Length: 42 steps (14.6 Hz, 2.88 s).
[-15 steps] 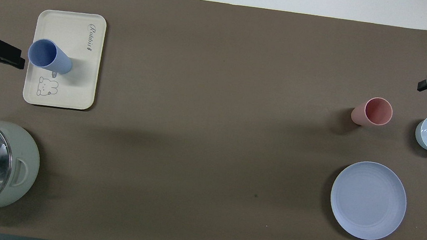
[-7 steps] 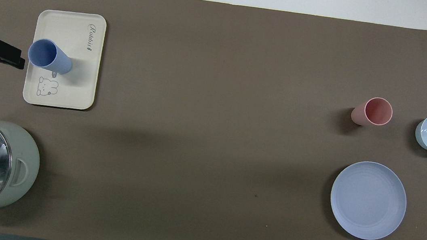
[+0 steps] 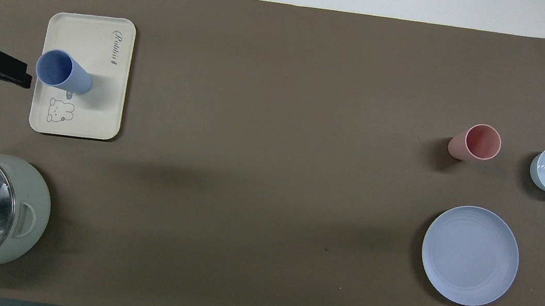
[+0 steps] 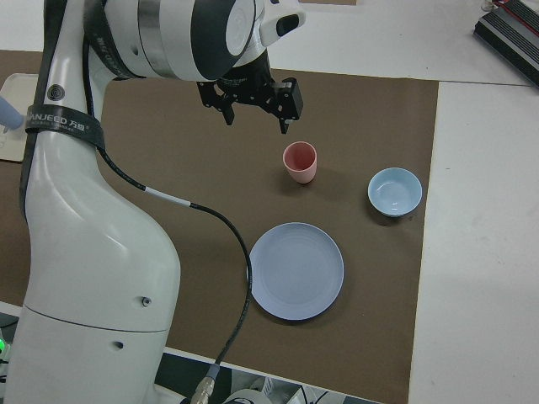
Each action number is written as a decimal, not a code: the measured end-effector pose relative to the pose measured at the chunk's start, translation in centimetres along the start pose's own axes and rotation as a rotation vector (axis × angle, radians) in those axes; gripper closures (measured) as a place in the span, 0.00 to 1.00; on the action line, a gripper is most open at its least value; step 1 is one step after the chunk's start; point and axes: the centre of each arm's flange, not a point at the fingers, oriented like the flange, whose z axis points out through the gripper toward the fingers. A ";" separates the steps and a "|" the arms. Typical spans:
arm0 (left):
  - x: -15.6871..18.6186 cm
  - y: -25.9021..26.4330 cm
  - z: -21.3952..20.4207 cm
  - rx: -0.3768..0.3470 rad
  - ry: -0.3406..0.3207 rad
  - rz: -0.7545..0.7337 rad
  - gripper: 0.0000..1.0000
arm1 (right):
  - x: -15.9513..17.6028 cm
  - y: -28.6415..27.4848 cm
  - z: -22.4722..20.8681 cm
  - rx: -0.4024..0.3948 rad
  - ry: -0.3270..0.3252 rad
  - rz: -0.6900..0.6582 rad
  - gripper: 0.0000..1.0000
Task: Place cup on tray
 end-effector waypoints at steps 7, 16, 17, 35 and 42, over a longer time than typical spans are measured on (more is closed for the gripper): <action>0.0 0.0 0.0 0.000 0.000 0.000 0.00 | -1.1 0.1 0.2 0.001 0.005 -0.001 0.00; 0.0 0.0 0.0 0.000 0.000 0.000 0.00 | -1.2 0.7 1.1 0.002 0.003 0.009 0.00; 0.0 0.0 0.0 0.000 0.000 0.000 0.00 | -1.2 0.7 1.2 0.002 0.003 0.010 0.00; 0.0 0.0 0.0 0.000 0.000 -0.001 0.00 | -0.6 1.6 3.0 0.005 -0.014 0.025 0.00; 0.0 0.0 0.0 0.000 0.000 -0.001 0.00 | -0.1 1.5 4.4 0.004 -0.016 0.023 0.00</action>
